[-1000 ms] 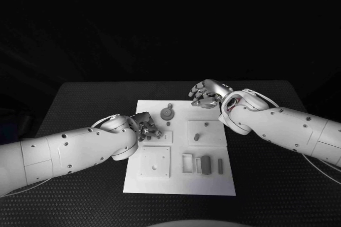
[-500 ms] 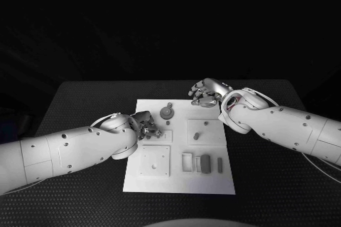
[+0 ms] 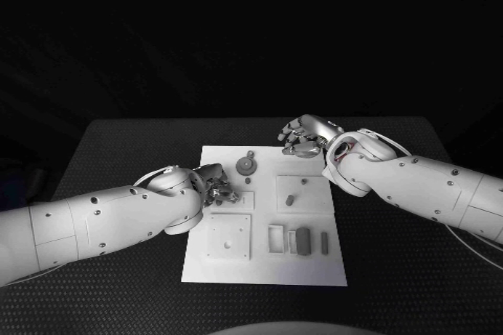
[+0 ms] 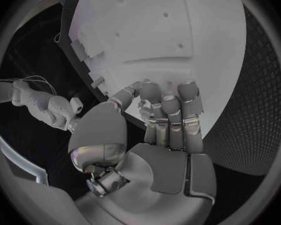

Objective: Assemble the parts on the task board

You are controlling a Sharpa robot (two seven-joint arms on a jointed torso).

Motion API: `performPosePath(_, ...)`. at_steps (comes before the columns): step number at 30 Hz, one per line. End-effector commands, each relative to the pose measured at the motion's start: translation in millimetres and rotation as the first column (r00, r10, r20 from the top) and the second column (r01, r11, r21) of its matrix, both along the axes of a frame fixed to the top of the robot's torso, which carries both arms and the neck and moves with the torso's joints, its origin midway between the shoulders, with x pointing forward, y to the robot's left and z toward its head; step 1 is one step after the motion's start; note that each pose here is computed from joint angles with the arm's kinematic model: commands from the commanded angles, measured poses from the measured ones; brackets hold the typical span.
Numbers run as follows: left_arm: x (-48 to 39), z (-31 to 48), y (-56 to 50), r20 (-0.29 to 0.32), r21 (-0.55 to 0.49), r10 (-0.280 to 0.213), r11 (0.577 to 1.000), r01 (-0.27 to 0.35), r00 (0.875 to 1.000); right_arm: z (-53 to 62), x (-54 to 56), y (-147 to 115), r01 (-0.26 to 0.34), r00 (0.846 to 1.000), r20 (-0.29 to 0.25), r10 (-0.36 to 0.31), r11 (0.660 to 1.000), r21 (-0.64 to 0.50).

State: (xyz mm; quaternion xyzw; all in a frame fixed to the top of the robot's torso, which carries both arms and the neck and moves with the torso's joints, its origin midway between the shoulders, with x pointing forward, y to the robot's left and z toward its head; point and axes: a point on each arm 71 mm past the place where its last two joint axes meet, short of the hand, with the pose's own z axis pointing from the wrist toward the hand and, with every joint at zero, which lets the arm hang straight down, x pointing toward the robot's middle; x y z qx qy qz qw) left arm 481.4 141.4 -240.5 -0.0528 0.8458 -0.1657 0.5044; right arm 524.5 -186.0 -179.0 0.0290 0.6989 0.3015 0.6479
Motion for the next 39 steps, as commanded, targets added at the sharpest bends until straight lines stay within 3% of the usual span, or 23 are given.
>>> performPosePath(1,-1.9,-6.8,3.9,-0.037,0.039,0.005,0.999,-0.003,0.999,-0.5,-0.6,1.2,-0.013,1.000,-0.005,0.013,1.000,0.000)
performPosePath(39,-1.5,-8.8,4.7,-0.061,0.056,0.006,0.998,-0.002,0.998,-1.3,-0.6,0.4,-0.016,1.000,-0.017,0.016,1.000,-0.002)
